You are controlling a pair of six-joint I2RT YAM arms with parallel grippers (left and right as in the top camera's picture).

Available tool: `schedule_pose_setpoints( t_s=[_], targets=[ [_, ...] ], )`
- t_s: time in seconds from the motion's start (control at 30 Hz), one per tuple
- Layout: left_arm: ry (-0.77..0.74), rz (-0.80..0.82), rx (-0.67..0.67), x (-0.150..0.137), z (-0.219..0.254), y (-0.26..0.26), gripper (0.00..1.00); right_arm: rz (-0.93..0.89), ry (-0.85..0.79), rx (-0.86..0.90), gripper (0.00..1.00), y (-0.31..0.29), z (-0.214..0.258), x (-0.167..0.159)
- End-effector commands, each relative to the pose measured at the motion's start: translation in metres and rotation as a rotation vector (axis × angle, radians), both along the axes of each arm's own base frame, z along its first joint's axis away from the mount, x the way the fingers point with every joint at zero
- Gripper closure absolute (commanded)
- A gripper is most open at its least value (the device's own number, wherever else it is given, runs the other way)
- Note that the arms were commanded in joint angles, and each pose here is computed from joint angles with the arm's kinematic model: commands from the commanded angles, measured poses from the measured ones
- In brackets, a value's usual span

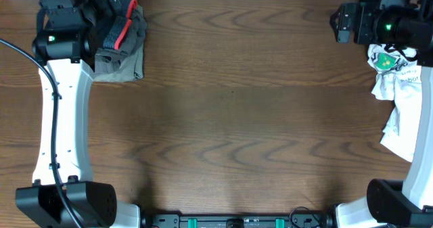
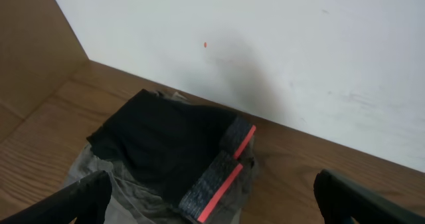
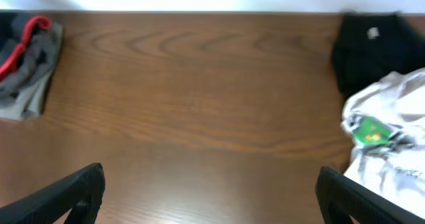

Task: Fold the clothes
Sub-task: 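Release the pants on the stack and move the right arm to rest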

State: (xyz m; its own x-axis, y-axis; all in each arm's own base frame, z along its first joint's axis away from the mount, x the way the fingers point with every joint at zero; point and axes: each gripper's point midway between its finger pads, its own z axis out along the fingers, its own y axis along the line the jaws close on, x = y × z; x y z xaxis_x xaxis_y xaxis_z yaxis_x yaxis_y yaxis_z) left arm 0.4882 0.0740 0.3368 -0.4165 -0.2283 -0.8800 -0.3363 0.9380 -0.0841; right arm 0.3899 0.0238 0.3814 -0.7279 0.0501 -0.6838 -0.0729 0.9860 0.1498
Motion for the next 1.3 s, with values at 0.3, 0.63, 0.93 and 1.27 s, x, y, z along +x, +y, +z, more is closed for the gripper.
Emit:
schedule_pose_setpoints(
  t_s=[0.3, 0.63, 0.93, 1.27],
  targets=[
    [0.004, 0.006, 0.007, -0.001, 0.000, 0.003, 0.02, -0.107, -0.490, -0.059, 0.01, -0.022, 0.014, -0.013],
    [0.004, 0.006, 0.007, -0.001, 0.000, 0.003, 0.02, -0.151, -0.595, -0.069, 0.01, -0.033, -0.102, -0.074],
    [0.004, 0.006, 0.007, -0.001, 0.000, 0.003, 0.02, -0.135, -0.672, -0.050, 0.01, -0.027, -0.185, -0.109],
    [0.004, 0.006, 0.007, -0.001, 0.000, 0.003, 0.02, -0.133, -0.682, -0.051, 0.01, -0.026, -0.231, -0.128]
  ],
)
